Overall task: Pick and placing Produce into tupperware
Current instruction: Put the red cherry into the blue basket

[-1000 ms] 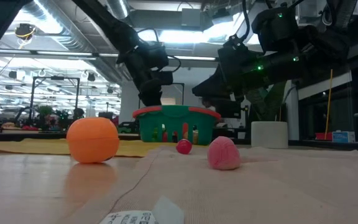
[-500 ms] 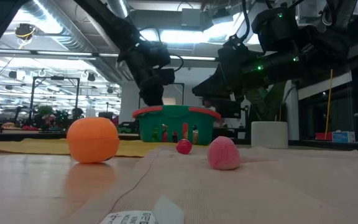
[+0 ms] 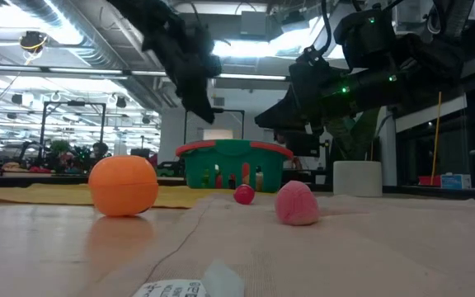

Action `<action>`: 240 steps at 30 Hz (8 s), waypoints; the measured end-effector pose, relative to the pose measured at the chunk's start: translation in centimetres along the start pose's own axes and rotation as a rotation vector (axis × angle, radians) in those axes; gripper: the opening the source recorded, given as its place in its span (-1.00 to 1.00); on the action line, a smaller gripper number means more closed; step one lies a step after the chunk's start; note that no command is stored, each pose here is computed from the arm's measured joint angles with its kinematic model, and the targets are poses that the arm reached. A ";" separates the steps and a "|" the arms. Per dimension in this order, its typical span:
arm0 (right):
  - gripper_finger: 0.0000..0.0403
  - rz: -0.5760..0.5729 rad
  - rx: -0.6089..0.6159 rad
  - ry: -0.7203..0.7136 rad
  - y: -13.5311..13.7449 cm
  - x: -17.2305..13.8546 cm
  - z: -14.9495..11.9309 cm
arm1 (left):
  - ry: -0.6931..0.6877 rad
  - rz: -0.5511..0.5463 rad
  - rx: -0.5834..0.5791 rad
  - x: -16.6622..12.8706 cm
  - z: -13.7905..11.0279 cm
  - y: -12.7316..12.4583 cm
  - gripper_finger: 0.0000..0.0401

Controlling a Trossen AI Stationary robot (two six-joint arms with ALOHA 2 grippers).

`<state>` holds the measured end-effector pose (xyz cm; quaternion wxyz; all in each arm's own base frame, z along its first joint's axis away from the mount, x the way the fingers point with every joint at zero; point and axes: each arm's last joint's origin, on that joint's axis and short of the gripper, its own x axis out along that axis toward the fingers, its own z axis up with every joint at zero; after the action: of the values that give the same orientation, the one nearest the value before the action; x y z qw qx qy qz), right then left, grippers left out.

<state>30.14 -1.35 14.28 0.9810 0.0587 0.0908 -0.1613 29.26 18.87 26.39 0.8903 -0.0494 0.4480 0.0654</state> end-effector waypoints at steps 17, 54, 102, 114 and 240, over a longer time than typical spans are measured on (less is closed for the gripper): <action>-0.62 -0.003 -0.006 0.028 0.0 0.0 -0.3 | -0.100 -0.256 0.033 -4.6 -6.2 -10.6 -0.43; -0.62 0.007 0.048 0.026 0.0 0.0 -0.3 | -0.433 -0.288 0.196 0.1 -14.9 -18.8 -0.75; 0.10 0.451 -0.030 0.130 6.3 -1.0 -0.2 | -0.588 -0.262 0.124 1.3 -17.7 -17.1 -0.78; 0.11 0.540 0.035 0.158 6.5 -1.1 -0.2 | -0.588 -0.262 0.125 1.3 -17.7 -17.1 -0.87; -0.09 0.139 -0.206 0.673 8.7 4.9 -1.8 | -0.532 -0.257 0.125 1.5 -18.1 -17.1 -0.78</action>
<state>37.30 5.61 12.31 0.9056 0.0155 0.4201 -0.0556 18.58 -0.55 14.89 0.9787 -0.0318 0.1922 -0.0649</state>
